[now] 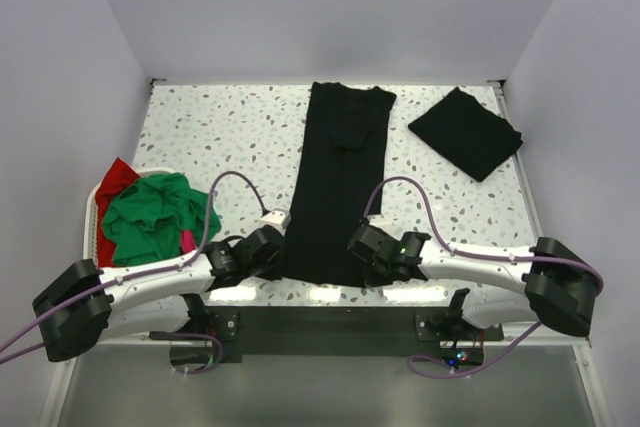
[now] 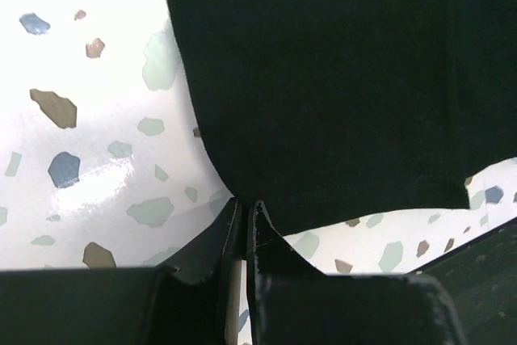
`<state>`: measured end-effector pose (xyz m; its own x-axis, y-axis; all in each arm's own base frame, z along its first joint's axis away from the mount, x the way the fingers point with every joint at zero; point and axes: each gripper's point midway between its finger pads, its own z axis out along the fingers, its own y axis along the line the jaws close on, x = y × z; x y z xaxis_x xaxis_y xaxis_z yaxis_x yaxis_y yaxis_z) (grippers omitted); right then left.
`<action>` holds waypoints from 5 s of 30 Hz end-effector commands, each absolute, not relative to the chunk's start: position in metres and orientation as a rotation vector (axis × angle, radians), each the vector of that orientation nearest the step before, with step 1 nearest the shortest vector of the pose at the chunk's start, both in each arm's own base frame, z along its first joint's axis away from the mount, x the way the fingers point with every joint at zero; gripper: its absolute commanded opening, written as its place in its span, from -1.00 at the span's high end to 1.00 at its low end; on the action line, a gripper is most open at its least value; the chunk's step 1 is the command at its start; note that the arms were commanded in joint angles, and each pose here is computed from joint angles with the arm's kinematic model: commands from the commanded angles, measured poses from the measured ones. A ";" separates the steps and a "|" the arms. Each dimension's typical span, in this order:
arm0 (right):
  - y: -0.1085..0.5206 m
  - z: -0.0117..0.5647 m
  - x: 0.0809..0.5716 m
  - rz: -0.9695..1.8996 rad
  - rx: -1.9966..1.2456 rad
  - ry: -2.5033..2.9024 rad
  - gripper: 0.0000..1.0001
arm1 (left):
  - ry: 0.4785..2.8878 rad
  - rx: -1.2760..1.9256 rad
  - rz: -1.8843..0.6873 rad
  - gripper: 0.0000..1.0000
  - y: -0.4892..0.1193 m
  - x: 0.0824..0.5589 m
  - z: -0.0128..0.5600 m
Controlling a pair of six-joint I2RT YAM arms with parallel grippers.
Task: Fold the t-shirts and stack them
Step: Fold the tshirt
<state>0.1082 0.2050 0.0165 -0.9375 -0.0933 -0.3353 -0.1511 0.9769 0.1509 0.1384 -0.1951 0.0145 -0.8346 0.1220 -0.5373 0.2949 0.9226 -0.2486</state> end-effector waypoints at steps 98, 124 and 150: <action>0.149 0.073 0.360 0.332 0.130 2.448 -0.15 | 2.114 0.086 -0.583 -0.67 -0.207 0.383 0.082; 0.146 0.032 0.344 0.306 0.125 2.562 0.14 | 2.247 0.122 -0.482 -0.38 -0.224 0.365 0.037; 0.152 0.026 0.299 0.358 0.089 2.633 1.00 | 2.236 0.172 -0.640 1.00 -0.244 0.325 0.033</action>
<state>0.3211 0.1481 0.0202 -0.8727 0.1326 -0.4699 0.0136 0.9686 0.2481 0.3389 -0.2400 0.0194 -0.6939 -0.0709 -0.7166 0.2997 0.8764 -0.3769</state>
